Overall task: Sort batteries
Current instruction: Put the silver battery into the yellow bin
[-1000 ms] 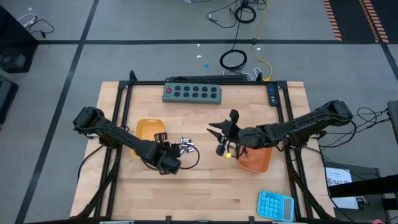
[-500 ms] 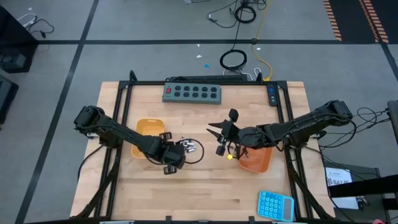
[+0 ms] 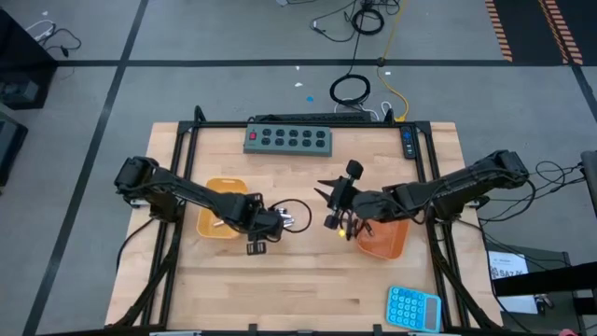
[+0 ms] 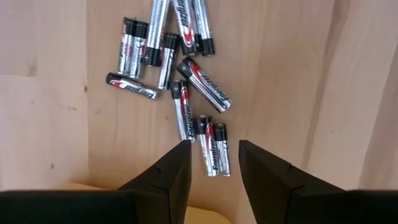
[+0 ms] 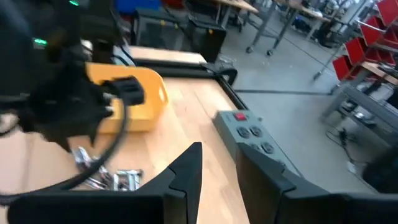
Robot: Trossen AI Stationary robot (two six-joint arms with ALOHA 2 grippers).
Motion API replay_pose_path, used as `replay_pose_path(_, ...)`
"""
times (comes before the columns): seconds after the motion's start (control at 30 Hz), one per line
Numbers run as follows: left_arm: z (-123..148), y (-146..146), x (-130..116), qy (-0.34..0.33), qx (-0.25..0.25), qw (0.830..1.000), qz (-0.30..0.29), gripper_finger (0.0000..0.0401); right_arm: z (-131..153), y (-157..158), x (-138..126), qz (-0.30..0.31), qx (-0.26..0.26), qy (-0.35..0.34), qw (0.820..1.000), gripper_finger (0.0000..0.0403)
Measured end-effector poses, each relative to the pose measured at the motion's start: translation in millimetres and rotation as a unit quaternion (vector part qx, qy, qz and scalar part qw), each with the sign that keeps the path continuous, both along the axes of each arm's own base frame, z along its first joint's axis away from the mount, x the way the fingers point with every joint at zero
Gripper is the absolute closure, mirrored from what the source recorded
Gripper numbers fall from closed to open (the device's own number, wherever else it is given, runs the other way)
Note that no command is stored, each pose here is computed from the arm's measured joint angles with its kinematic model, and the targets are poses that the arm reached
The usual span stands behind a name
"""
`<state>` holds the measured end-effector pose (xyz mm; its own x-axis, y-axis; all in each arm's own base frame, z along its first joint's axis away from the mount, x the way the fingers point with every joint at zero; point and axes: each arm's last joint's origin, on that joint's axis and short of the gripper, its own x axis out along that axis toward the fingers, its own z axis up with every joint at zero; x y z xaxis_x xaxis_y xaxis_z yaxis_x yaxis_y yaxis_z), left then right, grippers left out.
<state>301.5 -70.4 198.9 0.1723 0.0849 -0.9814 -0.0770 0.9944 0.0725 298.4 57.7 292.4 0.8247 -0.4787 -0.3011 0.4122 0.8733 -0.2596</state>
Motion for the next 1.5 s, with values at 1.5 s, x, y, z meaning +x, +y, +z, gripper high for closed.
replay_pose_path(1.5,-21.1,4.2,20.4,-0.015,-0.053,0.998,0.012,0.0258,-9.0,-28.6,-24.9,-0.081,-0.011,0.076,0.994,0.0312)
